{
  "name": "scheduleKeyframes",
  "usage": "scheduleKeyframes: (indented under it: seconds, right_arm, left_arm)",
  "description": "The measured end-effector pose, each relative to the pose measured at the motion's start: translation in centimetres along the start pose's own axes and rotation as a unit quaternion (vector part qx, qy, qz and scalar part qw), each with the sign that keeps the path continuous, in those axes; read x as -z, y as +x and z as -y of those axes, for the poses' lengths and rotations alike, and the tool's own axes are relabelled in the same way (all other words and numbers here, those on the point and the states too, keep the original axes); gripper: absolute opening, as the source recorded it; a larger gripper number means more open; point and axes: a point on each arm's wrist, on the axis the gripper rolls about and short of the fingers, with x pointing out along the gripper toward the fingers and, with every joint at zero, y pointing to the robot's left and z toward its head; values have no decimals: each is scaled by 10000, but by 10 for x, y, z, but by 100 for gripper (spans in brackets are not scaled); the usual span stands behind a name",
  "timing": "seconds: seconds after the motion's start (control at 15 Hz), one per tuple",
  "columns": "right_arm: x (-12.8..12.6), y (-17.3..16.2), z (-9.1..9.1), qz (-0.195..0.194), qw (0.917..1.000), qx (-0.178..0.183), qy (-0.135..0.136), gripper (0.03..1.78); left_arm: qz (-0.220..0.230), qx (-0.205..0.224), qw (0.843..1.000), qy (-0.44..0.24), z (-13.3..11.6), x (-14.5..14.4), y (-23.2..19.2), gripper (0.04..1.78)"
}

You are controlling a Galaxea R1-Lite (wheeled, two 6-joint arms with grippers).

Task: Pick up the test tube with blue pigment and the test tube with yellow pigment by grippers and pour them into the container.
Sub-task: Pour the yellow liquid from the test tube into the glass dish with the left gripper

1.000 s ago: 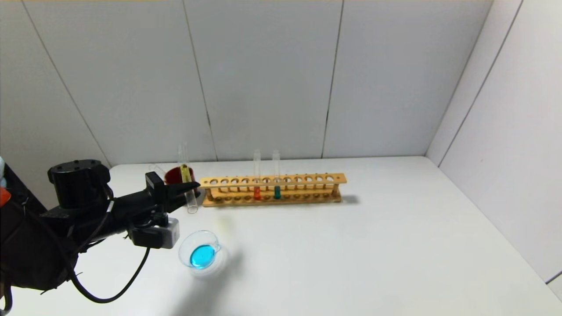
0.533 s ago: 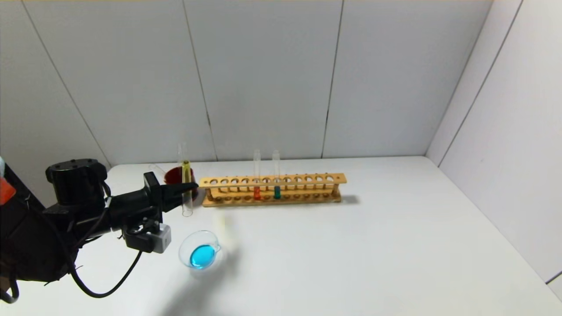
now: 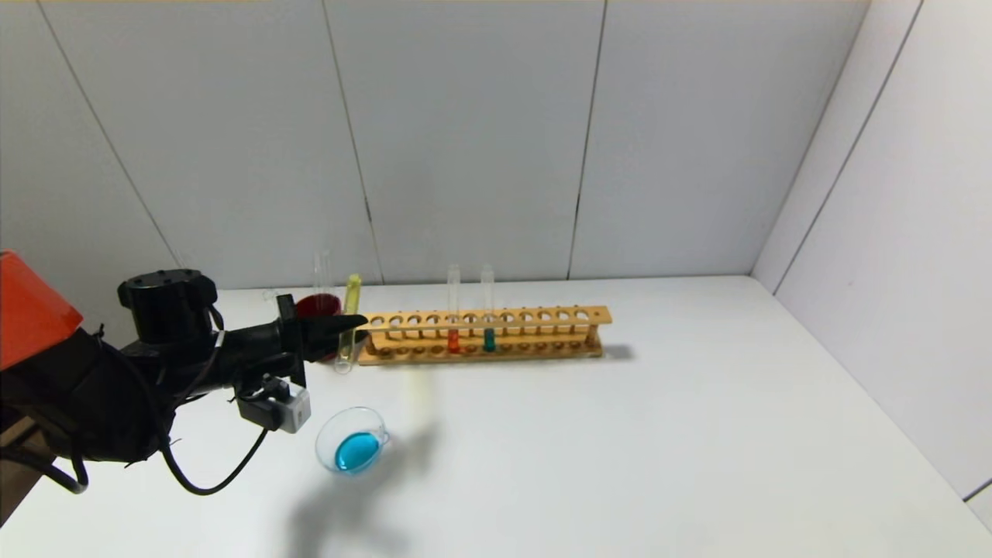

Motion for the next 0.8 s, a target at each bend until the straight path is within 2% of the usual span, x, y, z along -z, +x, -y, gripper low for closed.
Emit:
scheduleKeyframes:
  seconds: [0.8]
  right_arm:
    - [0, 0, 0, 0, 10000, 2, 2, 175]
  left_arm:
    - [-93, -7, 9994, 342, 7, 11, -5, 31]
